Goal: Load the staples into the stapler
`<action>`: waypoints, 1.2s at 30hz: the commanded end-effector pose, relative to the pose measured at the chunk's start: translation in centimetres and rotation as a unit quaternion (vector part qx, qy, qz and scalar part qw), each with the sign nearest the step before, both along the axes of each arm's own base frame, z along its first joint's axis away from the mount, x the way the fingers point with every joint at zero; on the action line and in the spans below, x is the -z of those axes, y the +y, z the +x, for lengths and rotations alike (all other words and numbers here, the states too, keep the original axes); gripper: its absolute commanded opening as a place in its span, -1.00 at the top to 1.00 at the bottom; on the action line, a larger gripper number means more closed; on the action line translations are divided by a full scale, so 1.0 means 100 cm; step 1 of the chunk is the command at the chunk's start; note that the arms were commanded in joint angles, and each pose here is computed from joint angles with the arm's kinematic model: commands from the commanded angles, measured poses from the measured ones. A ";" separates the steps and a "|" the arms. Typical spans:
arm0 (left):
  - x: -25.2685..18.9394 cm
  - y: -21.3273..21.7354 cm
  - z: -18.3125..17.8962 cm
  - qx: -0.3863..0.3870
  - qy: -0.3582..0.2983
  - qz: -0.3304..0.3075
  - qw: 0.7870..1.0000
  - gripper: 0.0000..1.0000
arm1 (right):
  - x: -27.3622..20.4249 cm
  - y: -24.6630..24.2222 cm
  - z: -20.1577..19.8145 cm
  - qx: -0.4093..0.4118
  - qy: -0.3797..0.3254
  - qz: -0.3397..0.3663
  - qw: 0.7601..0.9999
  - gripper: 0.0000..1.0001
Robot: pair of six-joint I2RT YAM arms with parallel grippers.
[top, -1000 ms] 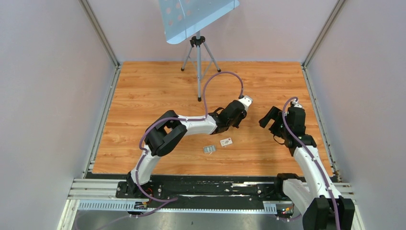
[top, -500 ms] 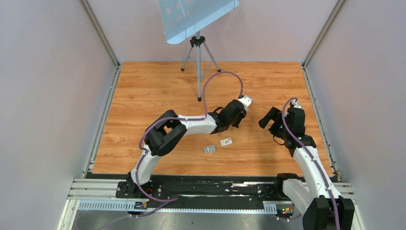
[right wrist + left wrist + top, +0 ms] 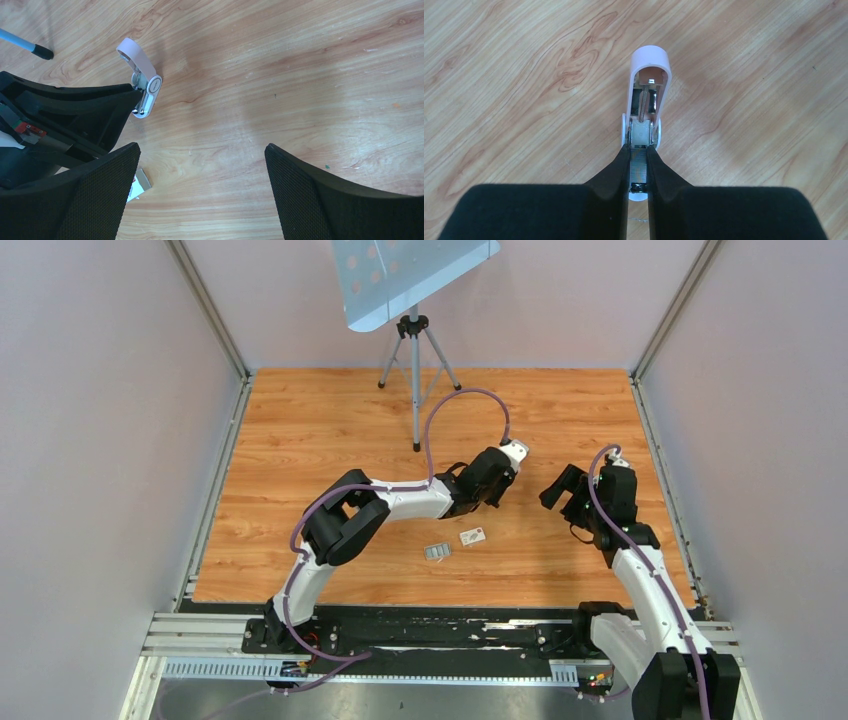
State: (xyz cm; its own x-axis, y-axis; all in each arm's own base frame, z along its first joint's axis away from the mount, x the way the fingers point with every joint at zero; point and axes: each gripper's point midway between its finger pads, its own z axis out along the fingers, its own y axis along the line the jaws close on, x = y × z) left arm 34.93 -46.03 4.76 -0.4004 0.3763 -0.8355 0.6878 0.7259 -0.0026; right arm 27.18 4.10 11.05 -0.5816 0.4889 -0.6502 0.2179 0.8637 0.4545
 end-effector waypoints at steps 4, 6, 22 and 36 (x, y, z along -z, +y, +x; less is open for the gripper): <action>-0.020 -0.006 -0.003 0.015 -0.002 -0.012 1.000 0.73 | 0.006 -0.003 -0.003 0.005 0.006 0.004 1.000 -1.00; -0.020 -0.007 -0.004 0.017 0.001 -0.016 1.000 0.72 | 0.006 -0.003 -0.003 0.005 0.006 0.004 1.000 -1.00; -0.039 -0.008 -0.001 0.020 -0.001 -0.033 0.999 0.70 | 0.005 -0.001 0.000 0.004 0.005 0.009 1.000 -1.00; -0.043 -0.008 0.000 0.020 -0.005 -0.034 0.999 0.70 | 0.005 0.000 0.002 0.004 0.005 0.013 1.000 -1.00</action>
